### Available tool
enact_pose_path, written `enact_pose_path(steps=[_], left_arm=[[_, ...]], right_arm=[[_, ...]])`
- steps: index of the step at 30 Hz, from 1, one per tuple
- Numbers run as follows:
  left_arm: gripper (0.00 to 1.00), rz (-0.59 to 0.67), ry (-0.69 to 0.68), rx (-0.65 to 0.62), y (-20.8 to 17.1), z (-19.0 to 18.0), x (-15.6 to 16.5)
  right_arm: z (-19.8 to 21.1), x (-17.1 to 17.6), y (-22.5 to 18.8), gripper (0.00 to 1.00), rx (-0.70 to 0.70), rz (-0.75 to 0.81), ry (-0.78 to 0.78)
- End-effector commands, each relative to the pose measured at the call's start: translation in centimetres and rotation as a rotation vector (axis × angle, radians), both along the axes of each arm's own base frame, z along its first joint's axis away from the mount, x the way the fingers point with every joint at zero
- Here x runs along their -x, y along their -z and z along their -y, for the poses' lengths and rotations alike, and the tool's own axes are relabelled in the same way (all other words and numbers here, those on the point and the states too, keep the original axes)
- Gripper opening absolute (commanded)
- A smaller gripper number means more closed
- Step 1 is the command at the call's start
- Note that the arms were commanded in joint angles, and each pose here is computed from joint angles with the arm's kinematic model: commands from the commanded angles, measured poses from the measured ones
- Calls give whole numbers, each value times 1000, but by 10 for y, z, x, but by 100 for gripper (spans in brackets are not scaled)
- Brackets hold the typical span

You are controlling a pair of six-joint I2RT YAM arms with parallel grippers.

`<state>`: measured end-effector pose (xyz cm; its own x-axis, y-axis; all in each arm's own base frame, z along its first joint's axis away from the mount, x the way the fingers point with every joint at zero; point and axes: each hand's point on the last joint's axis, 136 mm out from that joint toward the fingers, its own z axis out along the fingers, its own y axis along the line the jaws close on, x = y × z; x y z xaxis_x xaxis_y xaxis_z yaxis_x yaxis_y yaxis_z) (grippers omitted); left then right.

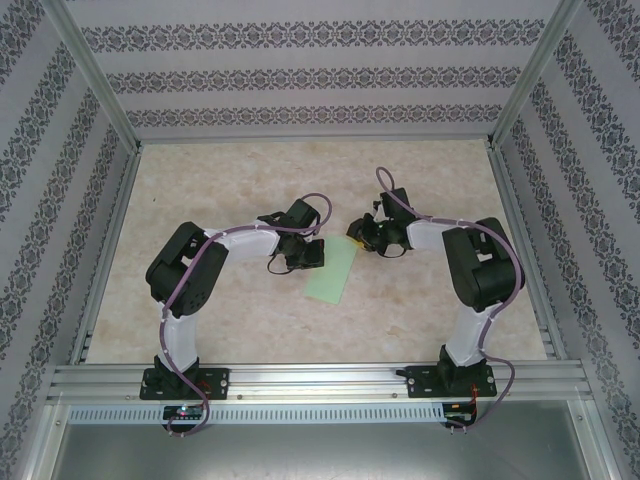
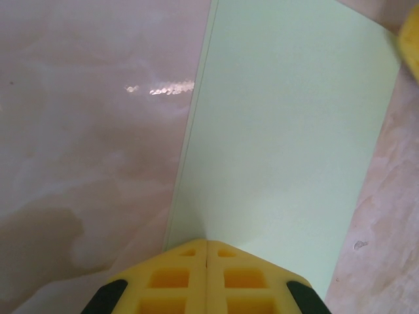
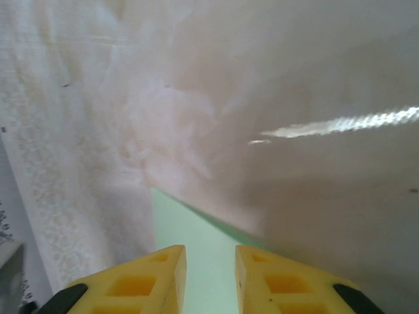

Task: Fold a paper plane with a square sheet of paper (pick it up from the middle)
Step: Fold the square sheet of paper in half at the center of the table.

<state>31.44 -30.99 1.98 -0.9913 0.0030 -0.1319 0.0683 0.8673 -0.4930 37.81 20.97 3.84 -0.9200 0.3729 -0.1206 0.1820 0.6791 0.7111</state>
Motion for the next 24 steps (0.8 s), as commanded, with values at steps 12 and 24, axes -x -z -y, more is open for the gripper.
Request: enact_pose_path(steps=[12, 24], left_arm=[[0, -44, 14, -64, 11, -7, 15], [0, -47, 7, -63, 9, -7, 15]], right_arm=[[-27, 65, -5, 24, -28, 7, -56], [-48, 129, 3, 24, -44, -19, -121]])
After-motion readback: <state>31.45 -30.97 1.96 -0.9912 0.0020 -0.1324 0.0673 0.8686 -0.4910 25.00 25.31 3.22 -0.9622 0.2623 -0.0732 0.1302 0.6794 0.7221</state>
